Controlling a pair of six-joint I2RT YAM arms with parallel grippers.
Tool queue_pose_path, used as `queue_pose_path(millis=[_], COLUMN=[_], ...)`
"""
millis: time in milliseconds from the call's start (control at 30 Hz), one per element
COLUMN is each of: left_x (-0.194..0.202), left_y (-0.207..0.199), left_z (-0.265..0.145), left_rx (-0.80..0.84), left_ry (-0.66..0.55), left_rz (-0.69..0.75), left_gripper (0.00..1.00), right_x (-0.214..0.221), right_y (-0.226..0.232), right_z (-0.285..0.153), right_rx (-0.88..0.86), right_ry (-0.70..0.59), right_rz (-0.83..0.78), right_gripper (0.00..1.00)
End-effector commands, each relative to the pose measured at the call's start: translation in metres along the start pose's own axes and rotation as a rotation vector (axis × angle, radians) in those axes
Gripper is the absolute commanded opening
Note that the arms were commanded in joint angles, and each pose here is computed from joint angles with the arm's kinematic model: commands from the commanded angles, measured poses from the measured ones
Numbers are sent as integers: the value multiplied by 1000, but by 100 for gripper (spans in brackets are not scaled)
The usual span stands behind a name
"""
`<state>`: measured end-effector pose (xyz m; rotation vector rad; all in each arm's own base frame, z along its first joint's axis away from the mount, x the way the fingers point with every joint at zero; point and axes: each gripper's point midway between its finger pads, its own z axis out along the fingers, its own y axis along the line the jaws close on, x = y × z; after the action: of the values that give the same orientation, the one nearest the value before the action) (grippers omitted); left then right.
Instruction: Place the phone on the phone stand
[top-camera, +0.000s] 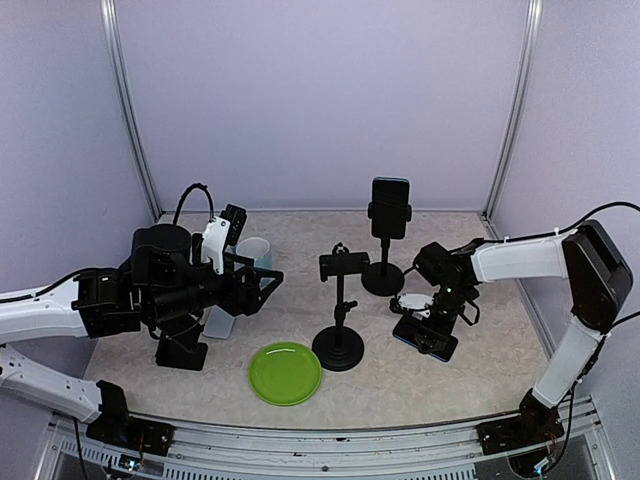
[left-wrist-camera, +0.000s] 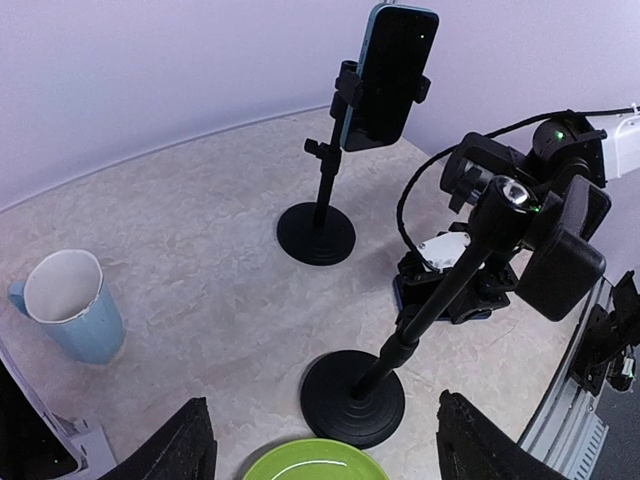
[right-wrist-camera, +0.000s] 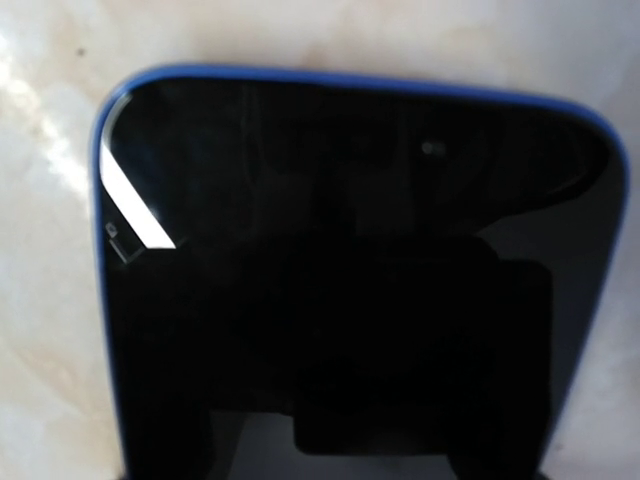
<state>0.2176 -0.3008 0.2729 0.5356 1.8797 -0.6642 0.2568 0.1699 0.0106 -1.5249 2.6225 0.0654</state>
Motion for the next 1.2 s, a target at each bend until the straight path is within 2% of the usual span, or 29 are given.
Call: queue_pose_path(millis=[0, 200, 333, 467, 633, 800, 933, 1033, 1167], left_x=[1, 2, 0, -12, -55, -90, -103, -110, -124], left_y=[2, 3, 4, 5, -3, -50, -100, -132, -157], left_z=[2, 1, -2, -7, -17, -29, -27, -17, 0], left_rx=[-4, -10, -12, -29, -48, 114, 231, 249, 226], left_ry=[-7, -5, -11, -19, -72, -195, -234, -252, -338], left_rz=[-10, -10, -8, 44, 70, 86, 129, 144, 64], left_gripper=[74, 74, 74, 74, 73, 68, 68, 68, 69], right_x=[49, 43, 20, 5, -3, -25, -37, -48, -67], right_y=[28, 20, -1, 0, 3, 19, 37, 41, 44], right_z=[36, 28, -10, -57, -116, -206, -278, -310, -358], right_rx=[-126, -109, -63, -63, 15, 58, 50, 62, 103], right_ry=[191, 150, -7, -173, -339, -592, -766, -876, -1053], right_rz=[11, 29, 60, 30, -25, -149, -229, -259, -305], right_gripper=[74, 64, 60, 57, 55, 55, 53, 52, 53])
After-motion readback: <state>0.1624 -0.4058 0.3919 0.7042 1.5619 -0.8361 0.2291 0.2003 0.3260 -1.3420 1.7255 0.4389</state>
